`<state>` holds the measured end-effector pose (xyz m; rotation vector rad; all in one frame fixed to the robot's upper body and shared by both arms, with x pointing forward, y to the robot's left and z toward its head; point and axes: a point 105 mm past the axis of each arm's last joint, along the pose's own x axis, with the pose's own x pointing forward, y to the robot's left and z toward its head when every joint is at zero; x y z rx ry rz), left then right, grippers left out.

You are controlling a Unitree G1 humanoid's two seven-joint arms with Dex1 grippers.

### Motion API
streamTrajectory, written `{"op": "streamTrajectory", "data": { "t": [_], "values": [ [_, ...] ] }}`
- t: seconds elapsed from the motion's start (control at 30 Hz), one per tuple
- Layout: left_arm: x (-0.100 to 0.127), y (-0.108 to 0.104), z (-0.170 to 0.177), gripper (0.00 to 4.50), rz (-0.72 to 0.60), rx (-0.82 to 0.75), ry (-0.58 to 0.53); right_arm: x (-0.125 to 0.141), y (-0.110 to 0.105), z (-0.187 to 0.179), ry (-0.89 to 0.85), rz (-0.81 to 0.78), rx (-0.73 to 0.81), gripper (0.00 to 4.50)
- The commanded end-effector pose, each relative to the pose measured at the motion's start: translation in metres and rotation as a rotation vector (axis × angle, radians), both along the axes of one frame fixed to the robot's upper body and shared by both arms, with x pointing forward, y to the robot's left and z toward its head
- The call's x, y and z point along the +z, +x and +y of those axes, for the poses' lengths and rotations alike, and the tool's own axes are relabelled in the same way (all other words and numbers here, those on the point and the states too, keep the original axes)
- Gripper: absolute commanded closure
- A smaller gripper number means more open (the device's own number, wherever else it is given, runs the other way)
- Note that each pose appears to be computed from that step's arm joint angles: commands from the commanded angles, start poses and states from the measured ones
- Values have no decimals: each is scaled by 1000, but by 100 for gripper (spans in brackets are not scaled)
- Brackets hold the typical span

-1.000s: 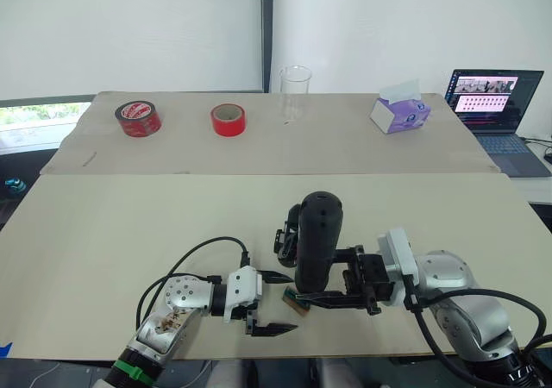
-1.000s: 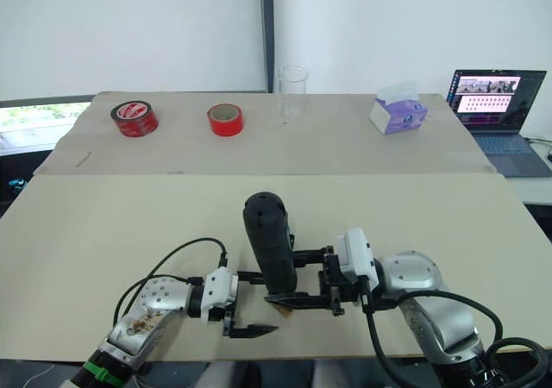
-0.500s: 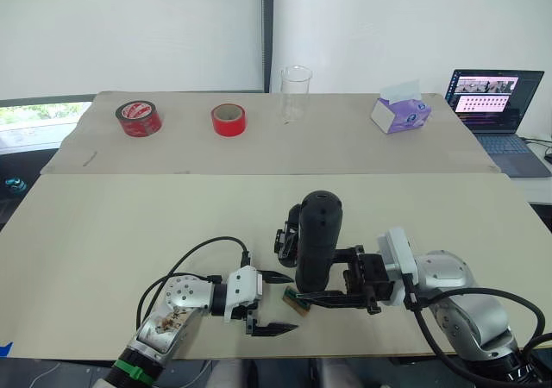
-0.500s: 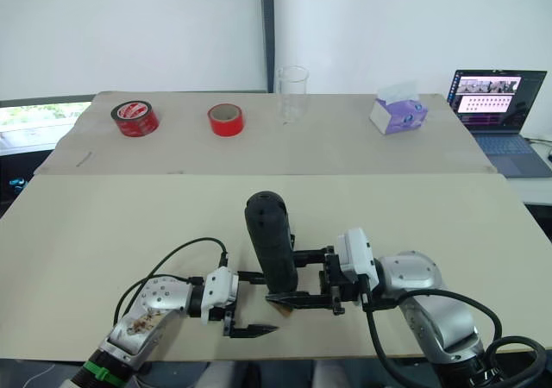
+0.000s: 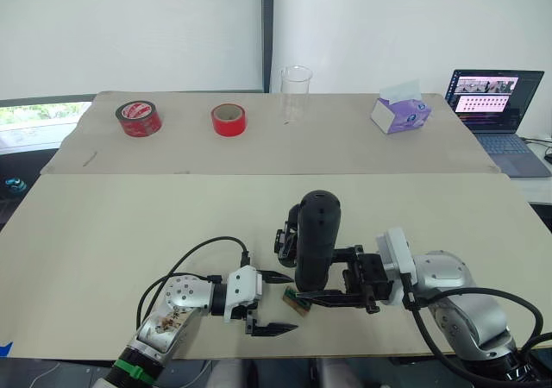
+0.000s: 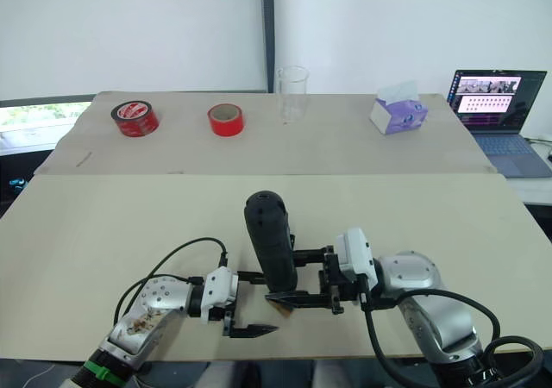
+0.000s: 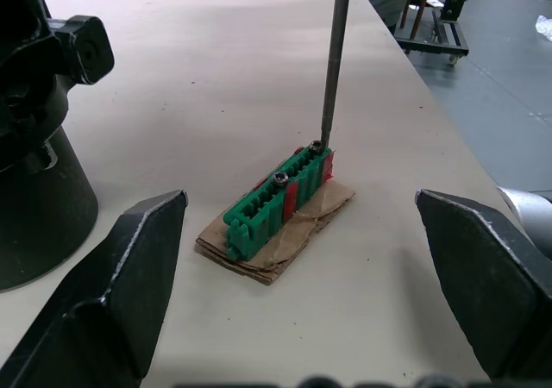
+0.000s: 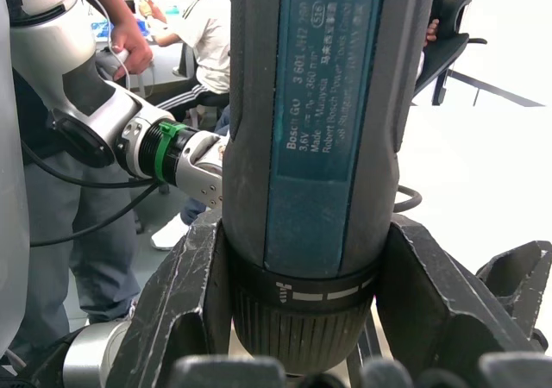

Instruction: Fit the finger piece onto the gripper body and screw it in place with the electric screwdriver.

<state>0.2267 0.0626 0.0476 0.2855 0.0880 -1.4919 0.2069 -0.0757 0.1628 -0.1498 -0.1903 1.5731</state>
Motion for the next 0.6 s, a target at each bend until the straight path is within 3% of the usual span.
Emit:
{"op": "streamTrajectory", "data": {
  "t": [0.03, 0.6],
  "values": [
    [-20, -2, 8, 0, 76, 40, 59, 12, -1, 0, 33, -70, 6, 258],
    [-19, -3, 11, 0, 80, 41, 62, 14, -3, 0, 42, -68, 17, 258]
  ]
}}
